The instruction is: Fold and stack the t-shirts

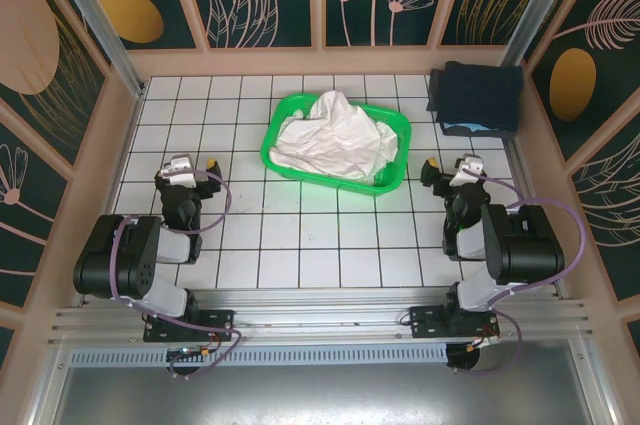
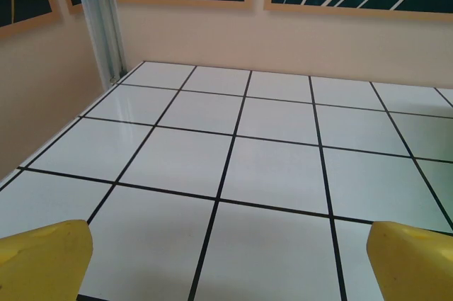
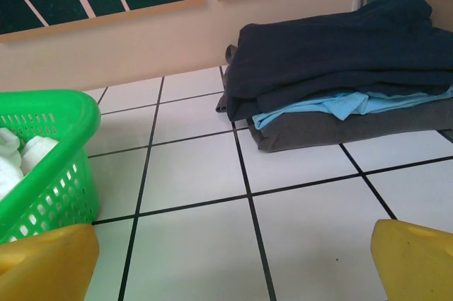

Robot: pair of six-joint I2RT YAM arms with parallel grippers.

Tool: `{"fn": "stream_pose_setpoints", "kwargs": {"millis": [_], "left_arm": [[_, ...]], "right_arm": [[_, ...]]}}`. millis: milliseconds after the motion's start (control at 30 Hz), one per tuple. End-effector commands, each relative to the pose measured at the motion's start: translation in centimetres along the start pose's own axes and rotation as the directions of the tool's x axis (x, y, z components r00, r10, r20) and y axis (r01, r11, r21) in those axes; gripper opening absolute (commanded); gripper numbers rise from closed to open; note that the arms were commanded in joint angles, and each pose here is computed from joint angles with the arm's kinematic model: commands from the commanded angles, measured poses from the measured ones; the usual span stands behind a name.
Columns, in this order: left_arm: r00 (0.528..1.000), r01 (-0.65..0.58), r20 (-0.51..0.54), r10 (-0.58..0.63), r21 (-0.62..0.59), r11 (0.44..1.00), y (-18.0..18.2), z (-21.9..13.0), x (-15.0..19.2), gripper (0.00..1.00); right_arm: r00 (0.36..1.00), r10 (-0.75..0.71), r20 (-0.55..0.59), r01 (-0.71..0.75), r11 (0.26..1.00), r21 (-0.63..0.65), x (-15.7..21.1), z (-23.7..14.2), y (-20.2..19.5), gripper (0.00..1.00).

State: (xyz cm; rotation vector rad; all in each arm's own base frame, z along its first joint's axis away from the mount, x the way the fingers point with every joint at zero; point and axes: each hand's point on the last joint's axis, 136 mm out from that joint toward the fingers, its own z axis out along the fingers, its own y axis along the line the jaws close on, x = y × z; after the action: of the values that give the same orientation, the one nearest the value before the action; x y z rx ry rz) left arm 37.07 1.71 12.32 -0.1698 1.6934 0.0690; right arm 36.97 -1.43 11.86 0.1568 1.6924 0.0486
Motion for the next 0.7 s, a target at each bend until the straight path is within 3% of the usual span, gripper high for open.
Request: {"fn": "stream_pose_setpoints", "kwargs": {"millis": [0,667], "left_arm": [[0.999,-0.009,0.039,0.009,0.01,1.0,-0.17,0.32,-1.32,0.99],[0.999,-0.008,0.037,0.007,0.014,1.0,-0.22,0.41,-1.35,0.99]], "right_arm": [[1.0,-0.018,0.024,0.019,1.0,-0.018,-0.81,0.37,0.3,0.99],[1.0,-0.018,0.022,0.018,1.0,-0.017,-0.83,0.46,0.27,0.99]]}}
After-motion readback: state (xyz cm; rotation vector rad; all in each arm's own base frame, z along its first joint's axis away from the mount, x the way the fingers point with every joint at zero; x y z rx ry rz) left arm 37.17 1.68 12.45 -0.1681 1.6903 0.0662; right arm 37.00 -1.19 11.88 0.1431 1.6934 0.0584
